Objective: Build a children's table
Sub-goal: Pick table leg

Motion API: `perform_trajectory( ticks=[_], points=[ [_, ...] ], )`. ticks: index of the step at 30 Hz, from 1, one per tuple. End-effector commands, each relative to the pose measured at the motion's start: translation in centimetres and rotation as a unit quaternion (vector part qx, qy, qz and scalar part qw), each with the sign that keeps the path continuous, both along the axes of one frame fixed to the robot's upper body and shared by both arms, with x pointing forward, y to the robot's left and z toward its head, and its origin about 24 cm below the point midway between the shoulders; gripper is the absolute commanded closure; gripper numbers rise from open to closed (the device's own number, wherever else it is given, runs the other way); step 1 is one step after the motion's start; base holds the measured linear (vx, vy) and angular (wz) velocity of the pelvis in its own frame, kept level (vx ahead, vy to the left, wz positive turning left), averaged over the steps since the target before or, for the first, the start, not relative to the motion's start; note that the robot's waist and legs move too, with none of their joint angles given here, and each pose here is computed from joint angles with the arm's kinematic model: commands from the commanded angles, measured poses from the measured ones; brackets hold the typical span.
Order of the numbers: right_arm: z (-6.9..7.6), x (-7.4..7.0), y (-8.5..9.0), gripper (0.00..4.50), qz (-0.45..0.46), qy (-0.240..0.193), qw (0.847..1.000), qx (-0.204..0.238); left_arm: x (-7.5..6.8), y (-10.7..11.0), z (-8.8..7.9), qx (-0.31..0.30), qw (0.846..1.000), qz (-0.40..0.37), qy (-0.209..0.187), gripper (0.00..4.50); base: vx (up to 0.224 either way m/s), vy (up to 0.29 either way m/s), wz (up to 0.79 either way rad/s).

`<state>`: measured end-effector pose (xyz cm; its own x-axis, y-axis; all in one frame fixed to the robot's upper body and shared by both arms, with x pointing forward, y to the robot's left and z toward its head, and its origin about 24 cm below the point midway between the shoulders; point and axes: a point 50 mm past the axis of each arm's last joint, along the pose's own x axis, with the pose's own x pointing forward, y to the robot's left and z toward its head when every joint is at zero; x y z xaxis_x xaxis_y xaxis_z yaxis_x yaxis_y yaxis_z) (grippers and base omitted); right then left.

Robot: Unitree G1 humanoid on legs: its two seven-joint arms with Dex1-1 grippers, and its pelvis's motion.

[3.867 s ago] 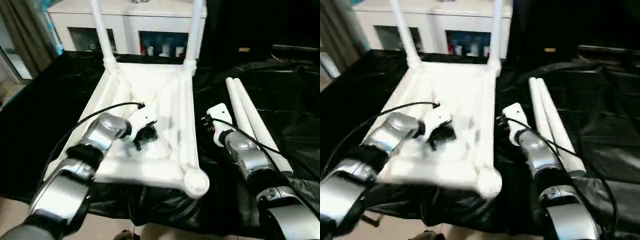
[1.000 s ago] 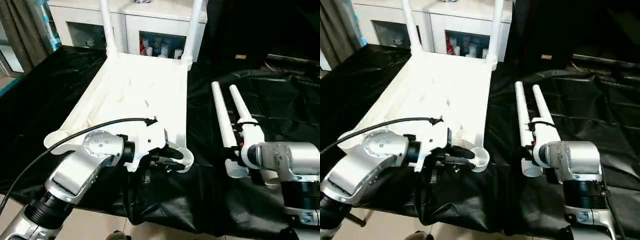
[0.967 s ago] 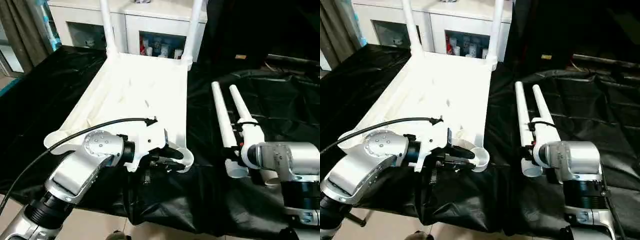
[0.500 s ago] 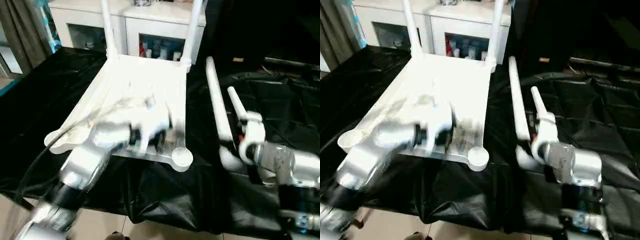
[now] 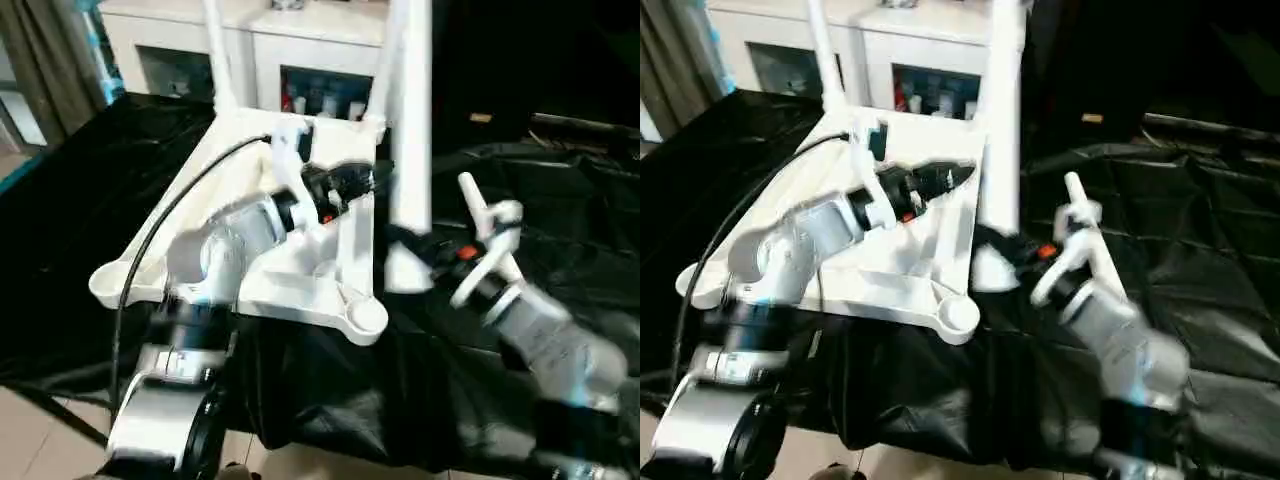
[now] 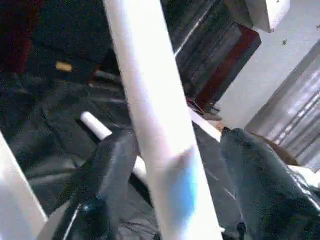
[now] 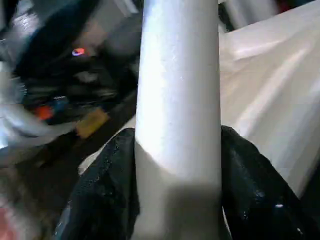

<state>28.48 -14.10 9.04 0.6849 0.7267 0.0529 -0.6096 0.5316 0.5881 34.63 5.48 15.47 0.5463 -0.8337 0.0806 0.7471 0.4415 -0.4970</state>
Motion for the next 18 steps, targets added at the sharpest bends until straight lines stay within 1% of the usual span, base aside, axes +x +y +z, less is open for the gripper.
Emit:
perform_trajectory(
  ticks=[1, 4, 5, 7, 9, 12, 14, 15, 17, 18],
  points=[
    [0.7, -0.1, 0.4, 2.56, 0.014, -0.027, 1.0, -0.002, -0.4, -1.1, 0.8, -0.014, 0.999, -0.032, -0.001, 1.0, 0.0, 0.0, 0.0],
    [0.6, -0.1, 0.5, 2.56, 0.018, -0.028, 0.999, -0.004, -0.5, -1.2, 1.0, -0.02, 0.999, -0.038, 0.001, 0.69, 0.0, 0.0, 0.0],
    [0.7, -0.1, 0.7, 2.56, 0.023, -0.031, 0.999, -0.003, -0.6, -1.4, 1.0, -0.011, 0.999, -0.042, -0.003, 0.62, 0.0, 0.0, 0.0],
    [0.8, -0.1, 1.2, 2.56, 0.036, -0.036, 0.999, -0.001, -0.8, -1.4, 0.8, -0.002, 0.999, -0.044, -0.002, 0.59, 0.0, 0.0, 0.0],
    [0.9, -0.1, 1.3, 2.56, 0.043, -0.039, 0.998, -0.003, -0.7, -1.4, 0.8, -0.006, 0.999, -0.041, 0.001, 0.58, 0.0, 0.0, 0.0],
    [1.1, -0.4, 1.7, 2.56, 0.07, -0.046, 0.996, 0.007, -0.9, -1.1, 0.8, -0.012, 0.999, -0.048, 0.008, 0.92, 0.0, 0.0, 0.0],
    [1.1, -0.6, 1.9, 2.56, 0.085, -0.047, 0.995, 0.009, -1.0, -1.0, 0.8, -0.013, 0.998, -0.057, 0.01, 1.09, 0.0, 0.0, 0.0],
    [1.0, -0.7, 2.0, 2.56, 0.089, -0.046, 0.995, 0.009, -1.0, -0.9, 0.8, -0.016, 0.998, -0.063, 0.01, 1.09, 0.0, 0.0, 0.0],
    [0.9, -0.8, 1.9, 2.56, 0.096, -0.044, 0.994, 0.009, -1.3, -0.7, 1.0, -0.033, 0.996, -0.08, 0.008, 1.36, 0.0, 0.0, 0.0],
    [0.9, -0.8, 1.9, 2.56, 0.097, -0.044, 0.994, 0.009, -1.3, -0.7, 1.1, -0.035, 0.996, -0.082, 0.009, 1.36, 0.0, 0.0, 0.0]
  ],
)
